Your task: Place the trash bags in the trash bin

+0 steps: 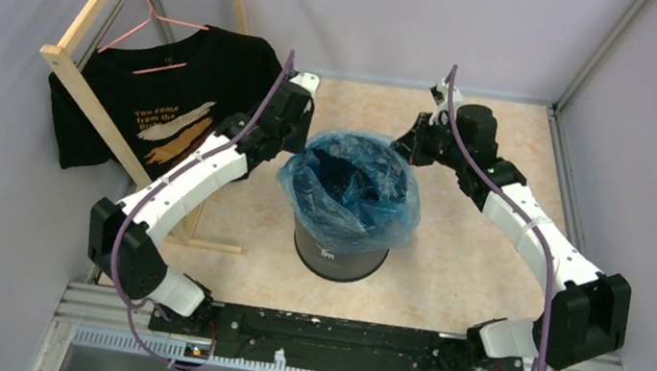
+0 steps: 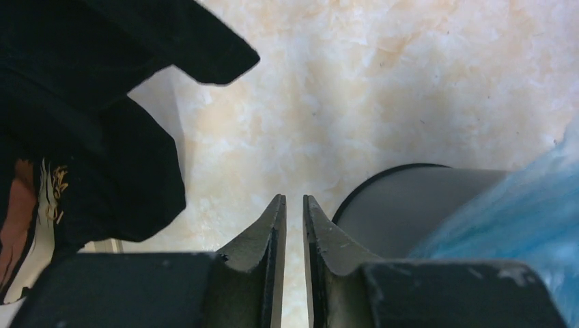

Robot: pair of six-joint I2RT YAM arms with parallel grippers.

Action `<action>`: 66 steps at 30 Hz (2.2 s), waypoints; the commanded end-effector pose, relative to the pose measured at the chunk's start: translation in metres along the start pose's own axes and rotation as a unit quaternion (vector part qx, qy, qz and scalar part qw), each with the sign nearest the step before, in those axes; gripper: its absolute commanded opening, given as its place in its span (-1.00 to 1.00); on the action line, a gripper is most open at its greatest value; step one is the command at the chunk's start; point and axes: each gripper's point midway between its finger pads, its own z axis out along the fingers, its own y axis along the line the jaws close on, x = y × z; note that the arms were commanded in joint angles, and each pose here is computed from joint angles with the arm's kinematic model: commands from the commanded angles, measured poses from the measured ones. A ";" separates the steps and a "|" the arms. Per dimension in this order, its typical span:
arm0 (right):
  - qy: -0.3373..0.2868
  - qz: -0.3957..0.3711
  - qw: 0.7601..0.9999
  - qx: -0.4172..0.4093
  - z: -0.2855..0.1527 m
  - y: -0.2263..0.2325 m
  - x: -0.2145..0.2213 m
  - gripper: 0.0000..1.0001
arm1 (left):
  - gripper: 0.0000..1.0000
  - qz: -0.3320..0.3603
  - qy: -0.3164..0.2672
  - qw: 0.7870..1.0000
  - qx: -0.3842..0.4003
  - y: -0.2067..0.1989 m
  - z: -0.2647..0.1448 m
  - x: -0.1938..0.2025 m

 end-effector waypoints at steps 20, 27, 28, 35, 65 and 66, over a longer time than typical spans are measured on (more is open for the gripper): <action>-0.005 -0.017 0.983 0.181 -0.119 -0.029 0.010 0.45 | 0.64 -0.064 -0.020 0.995 0.070 0.004 -0.082 0.045; 0.017 0.034 0.999 0.034 -0.139 0.027 0.055 0.14 | 0.50 -0.108 0.016 0.980 0.164 -0.027 -0.092 0.078; 0.010 0.041 0.999 0.018 -0.141 0.034 0.057 0.13 | 0.48 -0.115 0.020 0.976 0.183 -0.034 -0.094 0.081; 0.002 0.088 0.996 -0.033 -0.121 0.042 0.068 -0.05 | 0.44 -0.143 0.025 0.960 0.238 -0.059 -0.096 0.090; -0.032 0.091 0.992 0.080 -0.150 0.002 0.096 0.16 | 0.80 -0.190 -0.037 0.942 0.276 -0.045 -0.185 0.079; -0.036 0.098 0.992 0.072 -0.148 0.003 0.098 0.16 | 0.79 -0.193 -0.038 0.939 0.283 -0.048 -0.184 0.078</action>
